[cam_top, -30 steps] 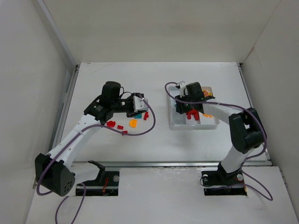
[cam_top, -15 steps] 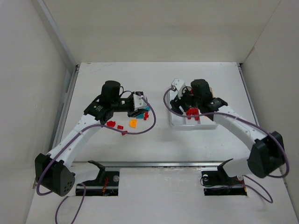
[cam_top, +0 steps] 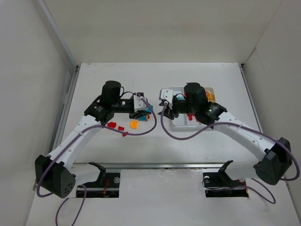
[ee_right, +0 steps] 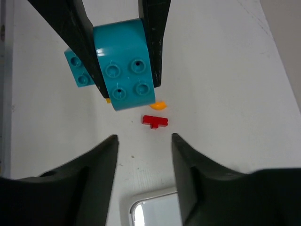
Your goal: Sort the legos into containers by color
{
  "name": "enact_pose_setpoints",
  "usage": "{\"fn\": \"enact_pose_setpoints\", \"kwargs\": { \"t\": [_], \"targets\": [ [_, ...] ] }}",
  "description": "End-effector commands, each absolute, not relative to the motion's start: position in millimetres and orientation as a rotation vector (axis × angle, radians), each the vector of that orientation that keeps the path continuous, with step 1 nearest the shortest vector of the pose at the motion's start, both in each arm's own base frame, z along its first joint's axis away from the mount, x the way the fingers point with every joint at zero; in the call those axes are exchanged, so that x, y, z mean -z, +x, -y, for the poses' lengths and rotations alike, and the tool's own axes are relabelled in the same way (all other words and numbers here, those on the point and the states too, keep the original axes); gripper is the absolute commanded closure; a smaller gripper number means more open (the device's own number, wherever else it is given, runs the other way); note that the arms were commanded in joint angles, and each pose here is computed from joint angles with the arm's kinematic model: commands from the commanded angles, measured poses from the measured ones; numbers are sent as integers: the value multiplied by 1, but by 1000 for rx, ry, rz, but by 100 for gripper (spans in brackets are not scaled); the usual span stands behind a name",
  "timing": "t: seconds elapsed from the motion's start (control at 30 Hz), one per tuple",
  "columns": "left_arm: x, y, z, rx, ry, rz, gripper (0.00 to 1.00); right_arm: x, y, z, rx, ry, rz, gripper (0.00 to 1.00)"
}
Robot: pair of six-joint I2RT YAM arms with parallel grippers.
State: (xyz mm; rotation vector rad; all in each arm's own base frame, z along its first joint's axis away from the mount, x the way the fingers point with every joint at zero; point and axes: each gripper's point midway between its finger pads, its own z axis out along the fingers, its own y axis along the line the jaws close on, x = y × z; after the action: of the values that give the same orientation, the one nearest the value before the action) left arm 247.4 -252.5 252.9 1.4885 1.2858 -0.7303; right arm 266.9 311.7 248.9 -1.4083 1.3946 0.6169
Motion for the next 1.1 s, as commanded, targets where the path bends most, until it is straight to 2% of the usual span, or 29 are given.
{"fn": "enact_pose_setpoints", "kwargs": {
  "t": [0.0, 0.07, 0.1, 0.27, 0.33, 0.4, 0.43, 0.53, 0.63, 0.73, 0.77, 0.8, 0.83, 0.9, 0.93, 0.97, 1.07],
  "targets": [
    [-282, 238, 258, 751, 1501, -1171, 100, -279, 263, -331, -648, -1427, -1253, 46],
    [-281, 236, 259, 757, 1511, -1162, 100, -283, 256, -341, -664, -1442, -1226, 29],
    [-281, 236, 259, 757, 1511, -1162, 100, -287, 257, -341, -662, -1438, -1218, 28],
    [-286, 233, 260, 775, 1515, -1139, 100, -284, 255, -351, -678, -1457, -1214, 28],
    [-287, 233, 260, 768, 1519, -1131, 100, -284, 257, -356, -689, -1461, -1206, 31],
    [-286, 231, 260, 782, 1522, -1133, 100, -283, 256, -360, -696, -1468, -1201, 37],
    [-286, 231, 260, 782, 1522, -1133, 100, -283, 256, -360, -696, -1468, -1201, 46],
    [-286, 231, 260, 776, 1527, -1125, 100, -288, 253, -363, -700, -1471, -1187, 64],
    [-286, 231, 260, 776, 1527, -1125, 100, -284, 254, -364, -702, -1475, -1195, 66],
    [-286, 230, 261, 785, 1529, -1119, 100, -288, 254, -365, -700, -1471, -1187, 84],
    [-283, 229, 261, 790, 1530, -1127, 100, -288, 254, -365, -700, -1471, -1187, 100],
    [-281, 228, 260, 787, 1538, -1125, 100, -290, 257, -365, -692, -1456, -1194, 100],
    [-280, 230, 259, 776, 1536, -1132, 85, -290, 257, -365, -692, -1456, -1194, 100],
    [-276, 227, 259, 773, 1557, -1138, 39, -289, 257, -362, -682, -1451, -1200, 100],
    [-276, 227, 259, 766, 1561, -1128, 23, -289, 257, -362, -682, -1451, -1200, 100],
    [-274, 226, 259, 765, 1571, -1130, 0, -285, 256, -361, -683, -1455, -1208, 100],
    [-269, 229, 255, 731, 1581, -1149, 0, -283, 256, -359, -675, -1452, -1215, 100]
  ]
}}
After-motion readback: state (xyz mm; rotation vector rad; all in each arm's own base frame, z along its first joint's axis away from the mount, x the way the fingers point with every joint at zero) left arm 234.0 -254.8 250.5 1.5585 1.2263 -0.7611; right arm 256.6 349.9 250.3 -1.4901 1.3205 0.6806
